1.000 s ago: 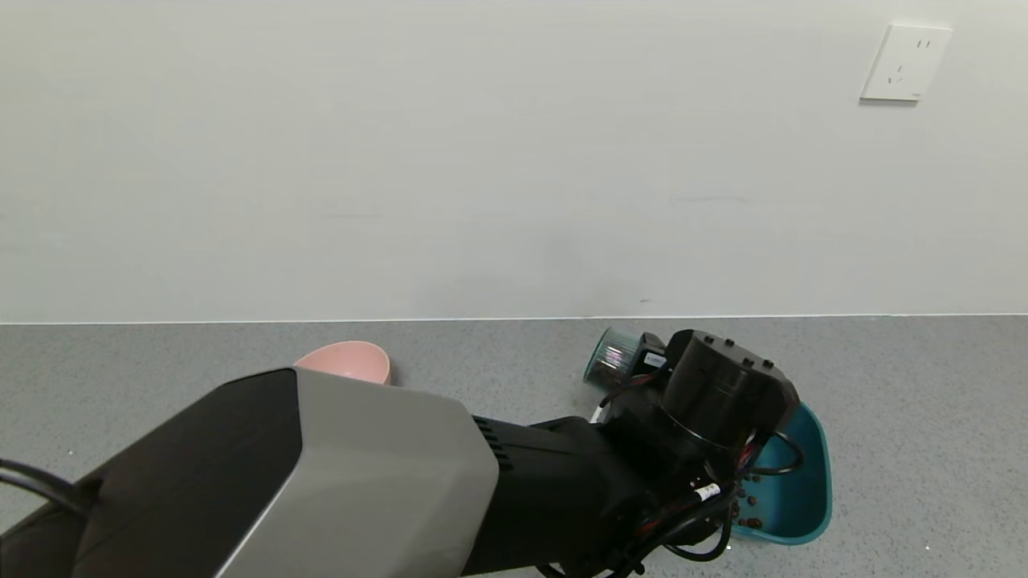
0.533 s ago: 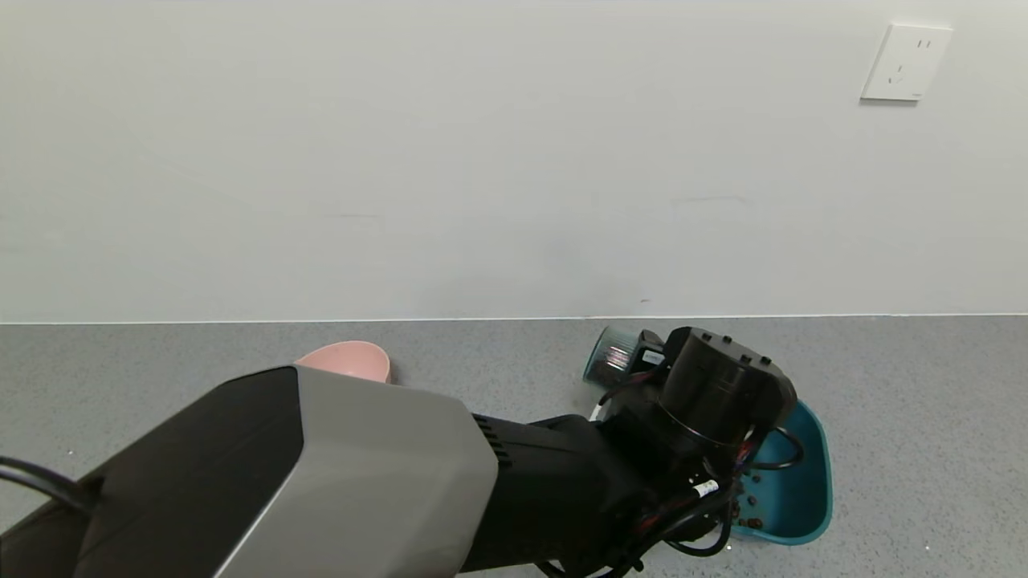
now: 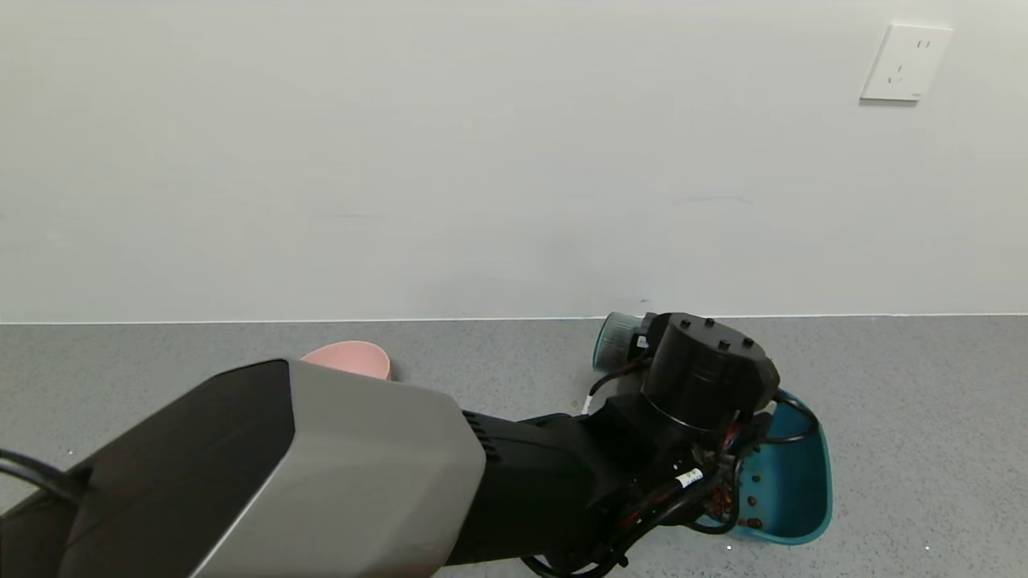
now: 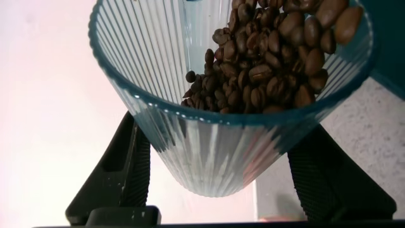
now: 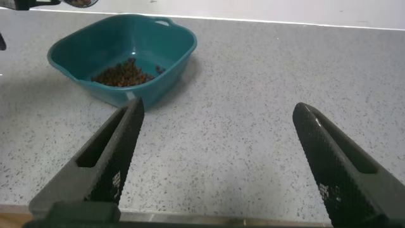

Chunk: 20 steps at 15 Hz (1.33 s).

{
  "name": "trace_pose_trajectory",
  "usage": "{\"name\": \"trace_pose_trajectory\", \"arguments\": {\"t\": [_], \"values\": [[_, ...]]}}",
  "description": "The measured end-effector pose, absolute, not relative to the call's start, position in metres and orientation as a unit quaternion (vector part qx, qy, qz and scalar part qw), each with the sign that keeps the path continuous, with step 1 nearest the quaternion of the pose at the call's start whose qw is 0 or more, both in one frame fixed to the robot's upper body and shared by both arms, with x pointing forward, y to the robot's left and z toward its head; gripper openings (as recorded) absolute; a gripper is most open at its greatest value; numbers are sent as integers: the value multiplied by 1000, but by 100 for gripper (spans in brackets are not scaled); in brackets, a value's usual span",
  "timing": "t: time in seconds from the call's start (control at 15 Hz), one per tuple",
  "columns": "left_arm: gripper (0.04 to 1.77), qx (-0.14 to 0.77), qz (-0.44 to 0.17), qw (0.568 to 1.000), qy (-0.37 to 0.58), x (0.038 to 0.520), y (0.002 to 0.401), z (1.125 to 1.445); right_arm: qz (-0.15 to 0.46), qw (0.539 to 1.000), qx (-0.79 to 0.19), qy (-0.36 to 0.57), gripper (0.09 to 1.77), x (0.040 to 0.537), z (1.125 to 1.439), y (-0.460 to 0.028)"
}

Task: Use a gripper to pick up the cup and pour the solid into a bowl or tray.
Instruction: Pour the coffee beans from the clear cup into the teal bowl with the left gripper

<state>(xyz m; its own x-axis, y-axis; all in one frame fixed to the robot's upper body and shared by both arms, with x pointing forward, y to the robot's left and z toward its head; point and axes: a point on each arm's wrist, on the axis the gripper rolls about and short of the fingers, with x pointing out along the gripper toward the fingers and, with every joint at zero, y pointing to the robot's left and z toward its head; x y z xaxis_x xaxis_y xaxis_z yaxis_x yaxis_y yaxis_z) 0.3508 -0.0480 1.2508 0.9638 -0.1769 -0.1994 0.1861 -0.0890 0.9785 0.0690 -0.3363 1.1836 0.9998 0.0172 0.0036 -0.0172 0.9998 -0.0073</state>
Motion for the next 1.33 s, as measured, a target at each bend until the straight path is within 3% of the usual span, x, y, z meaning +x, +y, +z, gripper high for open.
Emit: {"name": "trace_pose_trajectory", "arguments": {"t": [0.33, 0.87, 1.33], "values": [[127, 664, -144, 734, 3, 353, -45, 1255, 8, 1000, -4, -1, 171, 69, 1183, -336], [127, 518, -96, 850, -11, 369, -35, 1268, 8, 1000, -4, -1, 171, 69, 1183, -336], [127, 401, -92, 911, 38, 382, -2, 1254, 9, 1000, -4, 0, 171, 69, 1183, -336]]}}
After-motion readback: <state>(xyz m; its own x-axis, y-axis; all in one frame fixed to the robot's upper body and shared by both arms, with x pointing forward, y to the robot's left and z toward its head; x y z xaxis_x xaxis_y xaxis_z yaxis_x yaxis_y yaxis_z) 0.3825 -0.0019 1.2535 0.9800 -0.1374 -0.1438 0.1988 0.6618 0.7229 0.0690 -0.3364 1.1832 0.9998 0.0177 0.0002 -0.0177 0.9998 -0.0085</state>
